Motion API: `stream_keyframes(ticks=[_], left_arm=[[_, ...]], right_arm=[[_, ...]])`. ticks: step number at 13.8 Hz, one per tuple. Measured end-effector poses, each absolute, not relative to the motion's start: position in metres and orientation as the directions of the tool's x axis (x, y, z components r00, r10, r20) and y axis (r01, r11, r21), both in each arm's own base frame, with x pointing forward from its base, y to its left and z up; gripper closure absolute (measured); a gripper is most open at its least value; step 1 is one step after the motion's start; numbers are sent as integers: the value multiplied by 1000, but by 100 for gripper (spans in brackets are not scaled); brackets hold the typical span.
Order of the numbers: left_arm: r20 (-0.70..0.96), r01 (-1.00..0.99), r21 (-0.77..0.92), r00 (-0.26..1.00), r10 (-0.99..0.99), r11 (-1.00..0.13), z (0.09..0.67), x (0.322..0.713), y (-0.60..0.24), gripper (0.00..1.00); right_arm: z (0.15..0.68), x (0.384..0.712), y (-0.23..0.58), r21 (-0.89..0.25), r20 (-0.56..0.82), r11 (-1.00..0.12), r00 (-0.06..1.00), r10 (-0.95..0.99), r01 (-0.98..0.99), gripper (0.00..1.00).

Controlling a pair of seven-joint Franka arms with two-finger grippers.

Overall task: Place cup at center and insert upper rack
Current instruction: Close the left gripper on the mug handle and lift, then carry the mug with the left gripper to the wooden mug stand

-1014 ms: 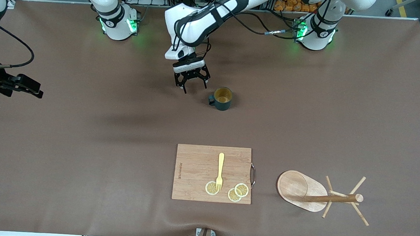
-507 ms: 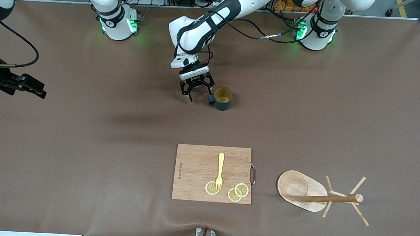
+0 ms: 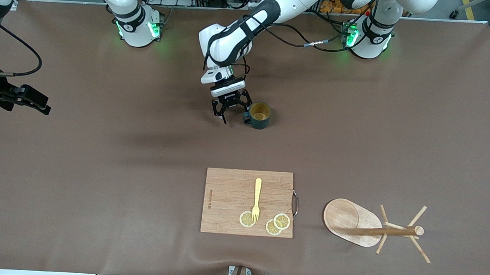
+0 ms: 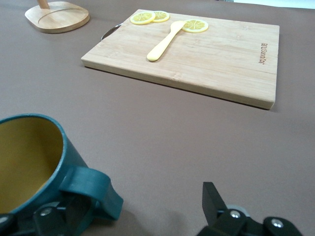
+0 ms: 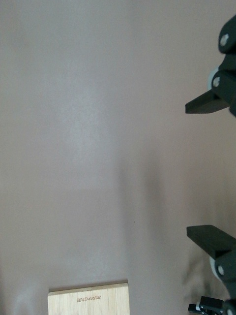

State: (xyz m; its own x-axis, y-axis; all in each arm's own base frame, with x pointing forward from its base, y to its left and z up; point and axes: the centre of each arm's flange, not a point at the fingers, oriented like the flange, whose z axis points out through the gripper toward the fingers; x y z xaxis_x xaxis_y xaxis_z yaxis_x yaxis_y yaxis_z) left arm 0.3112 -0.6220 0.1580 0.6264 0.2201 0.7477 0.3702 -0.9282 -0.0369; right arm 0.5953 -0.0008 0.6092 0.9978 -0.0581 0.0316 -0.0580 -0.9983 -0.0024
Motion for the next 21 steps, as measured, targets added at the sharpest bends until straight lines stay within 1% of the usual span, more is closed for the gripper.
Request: stream_keyframes(ticks=[2, 7, 9, 11, 12, 15, 16, 18, 21], left_arm=[[762, 349, -45, 618, 193, -936, 151, 311, -621, 0], [777, 345, -63, 606, 171, -936, 125, 319, -617, 0], [779, 349, -59, 603, 176, -935, 125, 322, -618, 19], [780, 354, -52, 599, 183, -934, 127, 324, -618, 47], [780, 360, -44, 595, 193, -932, 127, 324, -618, 56], [782, 370, -23, 586, 214, -929, 132, 327, -621, 90], [783, 371, -14, 582, 221, -929, 136, 329, -623, 95], [784, 379, 8, 572, 241, -925, 147, 337, -626, 95], [772, 422, 54, 557, 306, -905, 180, 358, -625, 95]], right_arm=[[612, 597, -3, -3, 52, -998, 997, -61, -61, 0], [610, 591, 3, -7, 46, -999, 998, -51, -51, 0], [610, 587, -1, -8, 46, -998, 997, -57, -56, 0], [609, 586, -9, -9, 43, -998, 997, -70, -70, 0], [609, 585, -7, -9, 42, -998, 997, -67, -66, 0], [611, 581, 1, -10, 47, -999, 997, -54, -53, 0], [612, 580, 2, -9, 50, -999, 997, -50, -50, 0], [614, 580, 5, -1, 64, -999, 997, -43, -43, 0], [615, 580, 5, 0, 66, -999, 997, -43, -43, 0]])
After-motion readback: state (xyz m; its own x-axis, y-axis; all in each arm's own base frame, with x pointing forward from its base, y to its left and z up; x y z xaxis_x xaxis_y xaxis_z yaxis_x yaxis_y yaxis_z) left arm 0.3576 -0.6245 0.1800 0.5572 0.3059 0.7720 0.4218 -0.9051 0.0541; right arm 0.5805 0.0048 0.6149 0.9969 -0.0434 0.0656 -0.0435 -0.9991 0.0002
